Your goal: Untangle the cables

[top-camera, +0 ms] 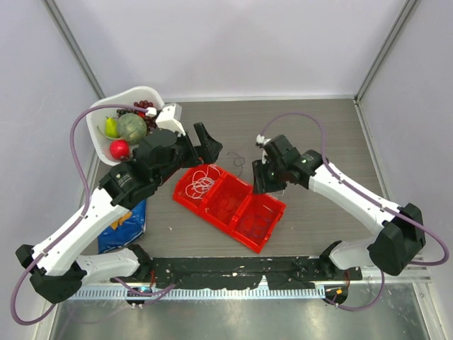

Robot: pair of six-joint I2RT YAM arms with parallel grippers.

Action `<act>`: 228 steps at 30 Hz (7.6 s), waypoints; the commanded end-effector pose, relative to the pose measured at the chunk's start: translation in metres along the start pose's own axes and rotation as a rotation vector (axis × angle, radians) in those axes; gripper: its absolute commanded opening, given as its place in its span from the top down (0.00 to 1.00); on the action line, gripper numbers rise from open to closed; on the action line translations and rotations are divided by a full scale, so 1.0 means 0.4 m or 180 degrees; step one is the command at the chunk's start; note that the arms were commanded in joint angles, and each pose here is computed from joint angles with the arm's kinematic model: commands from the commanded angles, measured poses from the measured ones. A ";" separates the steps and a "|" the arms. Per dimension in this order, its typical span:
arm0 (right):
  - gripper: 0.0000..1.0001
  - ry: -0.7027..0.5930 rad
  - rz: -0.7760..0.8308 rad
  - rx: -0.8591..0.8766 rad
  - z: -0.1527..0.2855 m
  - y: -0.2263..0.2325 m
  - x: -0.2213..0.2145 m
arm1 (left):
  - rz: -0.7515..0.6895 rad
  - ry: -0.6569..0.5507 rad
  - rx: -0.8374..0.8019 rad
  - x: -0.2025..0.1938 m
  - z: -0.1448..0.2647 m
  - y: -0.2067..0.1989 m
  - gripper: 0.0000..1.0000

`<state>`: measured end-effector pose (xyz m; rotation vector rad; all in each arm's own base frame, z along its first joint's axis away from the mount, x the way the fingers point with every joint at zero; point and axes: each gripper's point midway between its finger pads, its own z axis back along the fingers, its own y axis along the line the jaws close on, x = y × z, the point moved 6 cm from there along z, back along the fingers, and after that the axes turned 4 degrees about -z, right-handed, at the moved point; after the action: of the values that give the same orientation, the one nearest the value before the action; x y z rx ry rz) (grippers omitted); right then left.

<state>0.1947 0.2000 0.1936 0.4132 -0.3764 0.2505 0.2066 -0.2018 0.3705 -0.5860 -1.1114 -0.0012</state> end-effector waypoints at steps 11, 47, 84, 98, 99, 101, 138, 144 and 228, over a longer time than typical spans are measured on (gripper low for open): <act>0.50 -0.0403 -0.1763 -0.0891 -0.090 -0.288 0.195 | 0.0340 0.0676 0.0041 -0.062 0.041 0.000 0.00; 0.57 0.0182 -0.1064 -0.1701 -0.206 -0.381 0.020 | 0.0430 0.0793 -0.0075 -0.071 0.014 -0.027 0.04; 0.48 -0.0147 -0.1108 -0.1346 -0.167 -0.391 0.077 | 0.0682 0.0782 -0.0056 -0.091 0.057 -0.003 0.04; 0.99 -0.0327 -0.0990 -0.1457 -0.133 -0.353 0.097 | 0.0733 0.0834 -0.0136 -0.099 0.055 -0.012 0.04; 0.99 -0.0478 -0.0997 -0.1350 -0.096 -0.332 0.116 | 0.0713 0.0829 -0.0163 -0.097 0.054 -0.014 0.04; 0.99 -0.0783 -0.1009 -0.1165 -0.035 -0.296 0.164 | 0.0700 0.0807 -0.0237 -0.092 0.053 -0.021 0.04; 0.99 -0.1488 -0.0524 0.3579 0.464 0.178 0.339 | -0.0428 0.0135 -0.0773 -0.030 0.000 -0.048 0.23; 0.99 -0.1455 -0.0399 0.3705 0.486 0.205 0.342 | -0.0802 0.0324 -0.1119 -0.057 -0.050 -0.081 0.12; 0.50 -0.0999 -0.0926 0.1263 0.220 0.024 0.252 | -0.0476 0.1643 0.0725 -0.346 -0.263 0.293 0.48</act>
<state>0.2552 0.1888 0.3067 0.8943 -0.5302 -0.0511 0.2677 -0.1902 0.1356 -0.2406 -0.5849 -0.1785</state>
